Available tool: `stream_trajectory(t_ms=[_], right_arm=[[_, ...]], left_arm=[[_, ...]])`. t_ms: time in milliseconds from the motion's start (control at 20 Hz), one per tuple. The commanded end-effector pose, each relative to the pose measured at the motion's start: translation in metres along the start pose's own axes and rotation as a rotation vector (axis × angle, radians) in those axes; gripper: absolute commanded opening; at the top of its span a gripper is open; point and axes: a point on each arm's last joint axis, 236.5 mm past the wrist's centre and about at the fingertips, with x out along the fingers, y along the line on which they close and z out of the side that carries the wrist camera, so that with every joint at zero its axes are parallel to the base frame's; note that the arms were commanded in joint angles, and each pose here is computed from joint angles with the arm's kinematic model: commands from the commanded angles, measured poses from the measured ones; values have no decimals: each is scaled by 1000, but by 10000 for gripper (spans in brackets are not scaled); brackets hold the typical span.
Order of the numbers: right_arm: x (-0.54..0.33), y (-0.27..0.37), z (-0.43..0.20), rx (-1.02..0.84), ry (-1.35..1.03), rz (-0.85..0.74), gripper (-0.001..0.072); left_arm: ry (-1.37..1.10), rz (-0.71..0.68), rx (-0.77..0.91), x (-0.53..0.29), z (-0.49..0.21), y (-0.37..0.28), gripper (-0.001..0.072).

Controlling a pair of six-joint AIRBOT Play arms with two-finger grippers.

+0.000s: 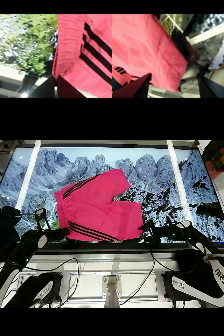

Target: Fold the clothes and pants, and hang the long-sleeved shirts on hangers.

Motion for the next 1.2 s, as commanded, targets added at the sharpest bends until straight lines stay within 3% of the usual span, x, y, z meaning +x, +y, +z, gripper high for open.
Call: stream_trajectory(t_ms=[0, 250, 400, 500, 550, 850, 1150], right_arm=[[5, 11, 14, 11, -28, 44, 569], [5, 34, 20, -60, -48, 56, 539], [12, 37, 19, -90, -63, 44, 453], [11, 37, 24, -90, -84, 46, 265], [10, 38, 27, -109, -98, 44, 28], [-18, 56, 57, -312, -248, -1, 5], [-105, 56, 71, -495, -389, -181, 5]], left_arm=[[-18, -11, -1, 0, 4, -3, 15], [-60, -40, -1, -1, 15, -9, 13], [-64, -42, -1, -1, 16, -10, 14], [-65, -42, -1, -1, 16, -10, 14], [-65, -43, 0, -1, 16, -10, 14], [-140, -69, -30, -7, 40, -11, 14], [-14, -27, 151, -36, 3, -14, 12]])
